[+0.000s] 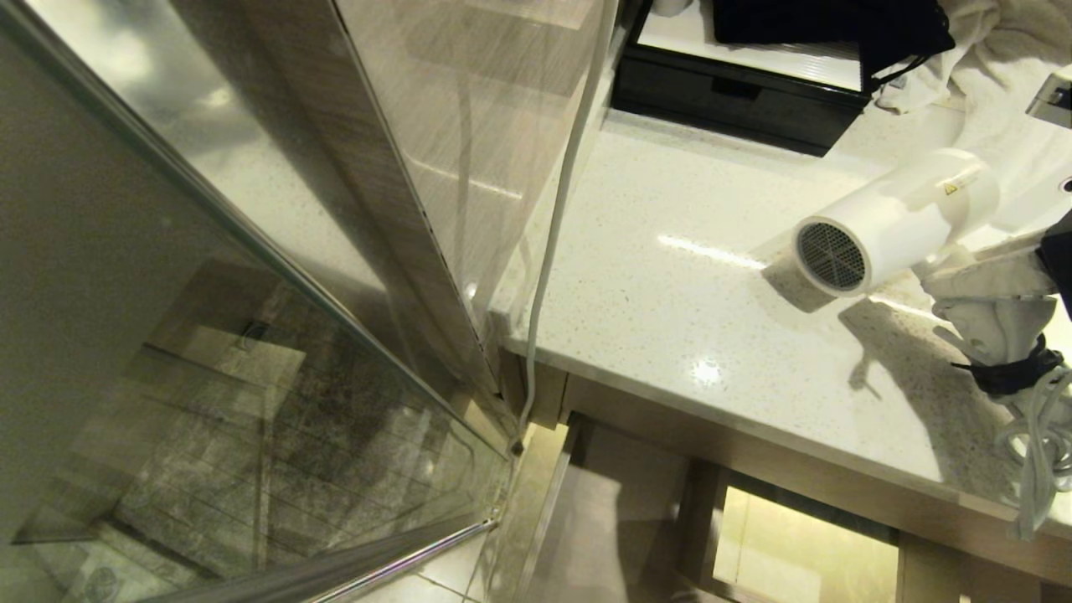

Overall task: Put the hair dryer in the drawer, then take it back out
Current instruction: Put it into the drawer

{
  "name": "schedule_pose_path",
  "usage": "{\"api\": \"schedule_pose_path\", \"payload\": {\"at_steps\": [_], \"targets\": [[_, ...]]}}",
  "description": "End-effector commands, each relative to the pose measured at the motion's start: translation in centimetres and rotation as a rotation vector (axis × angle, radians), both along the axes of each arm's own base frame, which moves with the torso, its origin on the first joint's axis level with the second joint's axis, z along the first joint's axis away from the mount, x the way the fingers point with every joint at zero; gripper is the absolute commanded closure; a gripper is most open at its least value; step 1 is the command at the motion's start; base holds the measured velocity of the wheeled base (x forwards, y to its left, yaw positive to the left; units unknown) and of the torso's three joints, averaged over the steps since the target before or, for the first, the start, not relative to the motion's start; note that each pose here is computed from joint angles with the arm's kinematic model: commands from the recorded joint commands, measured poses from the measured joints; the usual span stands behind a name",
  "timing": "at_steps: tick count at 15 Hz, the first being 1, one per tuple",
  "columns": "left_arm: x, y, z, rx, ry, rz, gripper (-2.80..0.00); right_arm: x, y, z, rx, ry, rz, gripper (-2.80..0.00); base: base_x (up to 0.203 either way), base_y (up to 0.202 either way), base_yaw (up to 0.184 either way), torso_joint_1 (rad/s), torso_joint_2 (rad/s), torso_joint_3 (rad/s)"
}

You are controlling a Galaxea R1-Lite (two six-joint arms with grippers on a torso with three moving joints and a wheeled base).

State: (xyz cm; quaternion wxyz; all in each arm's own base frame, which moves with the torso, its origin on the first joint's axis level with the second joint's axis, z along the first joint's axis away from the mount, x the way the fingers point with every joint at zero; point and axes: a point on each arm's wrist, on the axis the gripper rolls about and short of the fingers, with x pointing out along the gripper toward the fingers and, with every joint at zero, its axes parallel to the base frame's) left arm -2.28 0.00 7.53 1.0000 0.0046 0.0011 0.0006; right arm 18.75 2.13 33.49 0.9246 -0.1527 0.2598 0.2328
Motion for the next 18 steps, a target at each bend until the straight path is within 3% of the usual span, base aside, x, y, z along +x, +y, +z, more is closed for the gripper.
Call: {"api": "schedule_pose_path", "payload": {"at_steps": [1, 7, 8, 16, 18], "targets": [[0.0, 0.0, 0.0, 0.000, -0.001, 0.000, 0.00, 1.3, 0.2, -0.6, 0.001, 0.020, 0.015, 0.00, 0.000, 0.000, 0.000, 0.000, 0.00, 0.000], [0.0, 0.0, 0.0, 0.000, -0.001, 0.000, 0.00, 3.4, 0.6, -1.4, -0.006, 0.039, 0.034, 0.00, 0.000, 0.000, 0.000, 0.000, 0.00, 0.000], [0.0, 0.0, 0.0, 0.000, -0.001, 0.000, 0.00, 3.5, 0.6, -1.4, -0.006, 0.038, 0.034, -2.80, 0.000, 0.000, 0.000, 0.000, 0.00, 0.000], [0.0, 0.0, 0.0, 0.000, -0.001, 0.000, 0.00, 3.2, 0.6, -0.9, -0.010, 0.017, 0.034, -2.80, 0.000, 0.000, 0.000, 0.000, 0.00, 0.000], [0.0, 0.0, 0.0, 0.000, -0.001, 0.000, 0.00, 3.2, 0.7, -1.1, -0.039, 0.016, 0.056, -2.80, 0.000, 0.000, 0.000, 0.000, 0.00, 0.000]]}}
